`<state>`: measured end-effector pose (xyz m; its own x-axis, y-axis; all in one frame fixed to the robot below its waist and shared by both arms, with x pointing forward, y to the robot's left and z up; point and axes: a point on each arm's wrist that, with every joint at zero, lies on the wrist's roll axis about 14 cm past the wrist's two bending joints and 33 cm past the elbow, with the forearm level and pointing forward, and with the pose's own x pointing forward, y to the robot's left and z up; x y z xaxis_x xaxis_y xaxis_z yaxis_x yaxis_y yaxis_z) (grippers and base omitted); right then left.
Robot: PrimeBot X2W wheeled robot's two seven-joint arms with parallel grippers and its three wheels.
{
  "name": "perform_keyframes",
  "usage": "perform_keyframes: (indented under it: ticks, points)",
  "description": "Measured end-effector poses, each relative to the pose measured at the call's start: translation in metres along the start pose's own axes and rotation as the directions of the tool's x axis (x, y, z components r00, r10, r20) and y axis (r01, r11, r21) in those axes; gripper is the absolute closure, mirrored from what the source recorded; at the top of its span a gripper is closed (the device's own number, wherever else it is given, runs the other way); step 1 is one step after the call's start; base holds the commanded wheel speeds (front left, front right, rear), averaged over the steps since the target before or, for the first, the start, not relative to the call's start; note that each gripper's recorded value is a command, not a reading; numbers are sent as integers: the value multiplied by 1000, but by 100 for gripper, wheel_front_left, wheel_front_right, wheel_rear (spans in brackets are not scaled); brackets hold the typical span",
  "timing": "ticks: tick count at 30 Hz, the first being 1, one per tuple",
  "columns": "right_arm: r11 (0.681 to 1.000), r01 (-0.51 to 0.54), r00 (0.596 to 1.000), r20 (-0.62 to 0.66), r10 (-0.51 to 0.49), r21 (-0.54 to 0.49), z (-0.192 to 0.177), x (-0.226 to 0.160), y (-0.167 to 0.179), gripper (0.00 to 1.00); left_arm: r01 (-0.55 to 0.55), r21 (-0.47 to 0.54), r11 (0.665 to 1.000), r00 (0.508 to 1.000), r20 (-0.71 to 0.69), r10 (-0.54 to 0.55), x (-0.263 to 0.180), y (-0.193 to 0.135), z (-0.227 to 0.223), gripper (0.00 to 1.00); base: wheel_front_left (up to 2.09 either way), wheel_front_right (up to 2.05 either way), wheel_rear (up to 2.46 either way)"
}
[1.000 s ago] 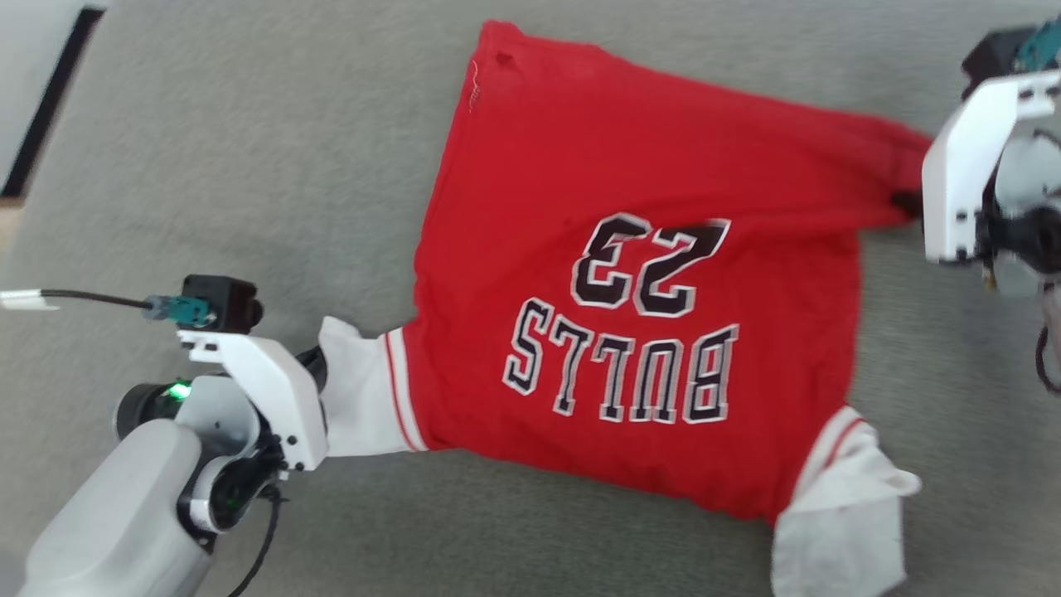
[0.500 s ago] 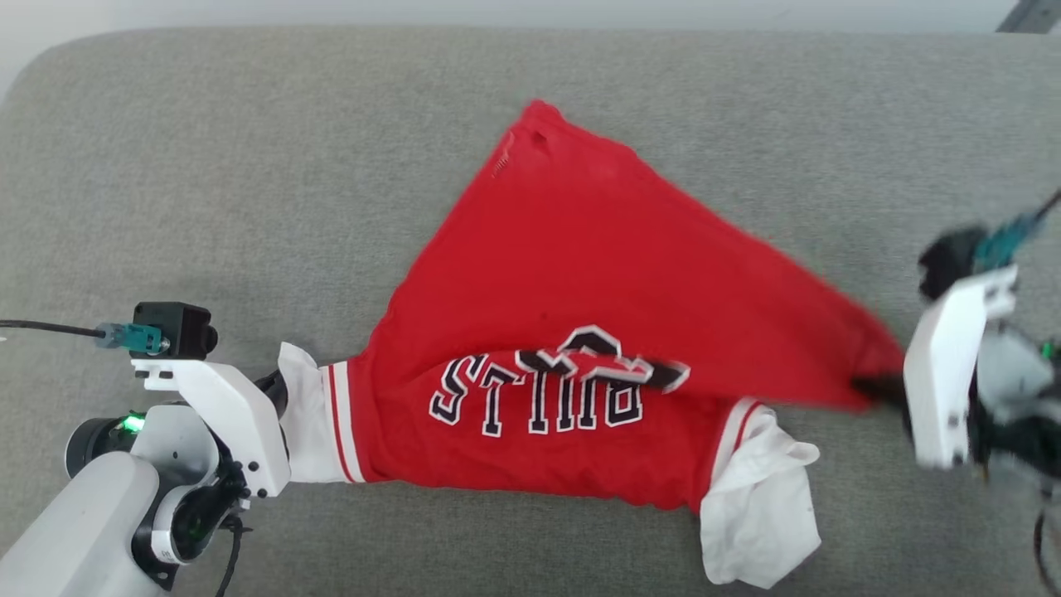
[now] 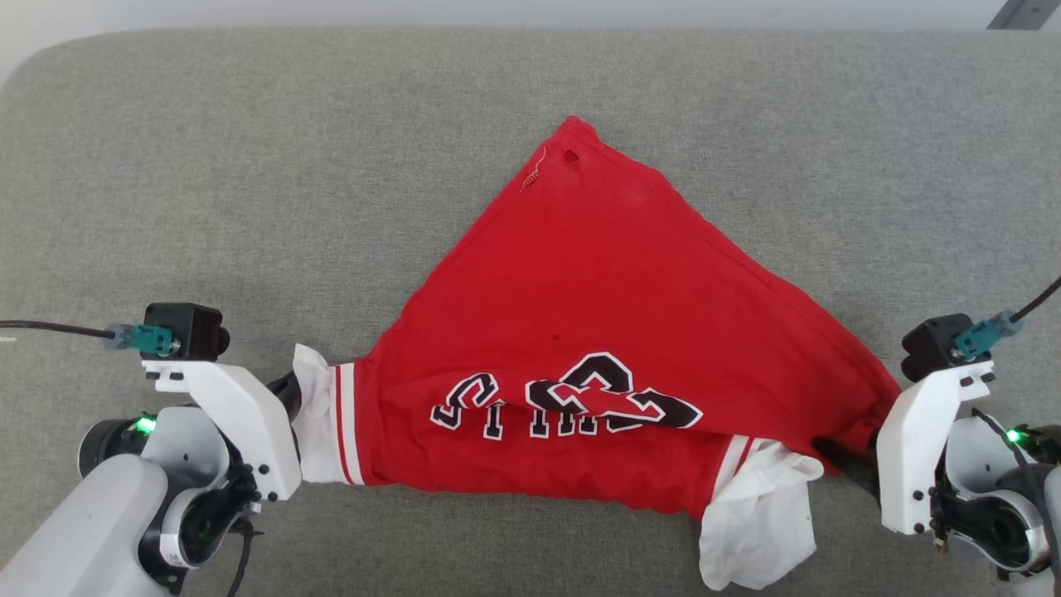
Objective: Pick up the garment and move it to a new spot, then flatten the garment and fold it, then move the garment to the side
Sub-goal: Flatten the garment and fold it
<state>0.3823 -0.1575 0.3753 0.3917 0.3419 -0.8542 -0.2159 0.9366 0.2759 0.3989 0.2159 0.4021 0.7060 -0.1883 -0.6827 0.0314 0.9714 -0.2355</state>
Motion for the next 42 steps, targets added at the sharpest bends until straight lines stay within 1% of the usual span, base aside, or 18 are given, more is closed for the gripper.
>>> perform_keyframes:
  ticks: [5,10,12,17,20,23,26,30,33,36,42]
  points:
    - [1000,12,999,35,-11,-20,8,-9,-1,0,-5,-4,1000,1000,-2,5,-4,1,-3,100,0,0,0]
    - [997,31,990,141,-20,-73,33,-36,2,0,-14,-26,1000,1000,0,14,-8,2,-6,100,0,0,0]
    - [995,15,984,180,3,-97,43,-48,11,0,-19,-30,999,1000,2,19,-10,3,-8,100,0,0,0]
    - [986,3,956,289,46,-165,73,-72,33,0,-19,-32,999,1000,4,19,-14,2,-9,100,0,0,0]
    - [978,-11,938,338,82,-206,93,-78,47,0,-18,-32,999,1000,3,18,-16,2,-12,100,0,0,0]
    - [964,6,913,395,103,-264,117,-79,58,0,-11,-33,999,1000,5,11,-18,1,-13,100,0,0,0]
    - [956,-24,893,423,152,-293,136,-69,72,0,-11,-36,999,1000,11,11,-20,2,-12,100,0,0,0]
    - [939,-31,873,448,193,-343,163,-51,86,0,-21,-39,999,1000,21,22,-22,7,-8,100,0,0,0]
    - [929,-44,869,445,217,-367,180,-32,95,0,-26,-46,999,999,26,27,-23,9,-8,100,0,0,0]
    - [921,-52,873,430,230,-387,195,-11,102,0,-32,-47,998,999,24,33,-24,11,-9,100,0,0,0]
    - [901,-61,900,366,236,-430,218,32,117,0,-40,-56,998,999,19,41,-23,14,-13,100,0,0,0]
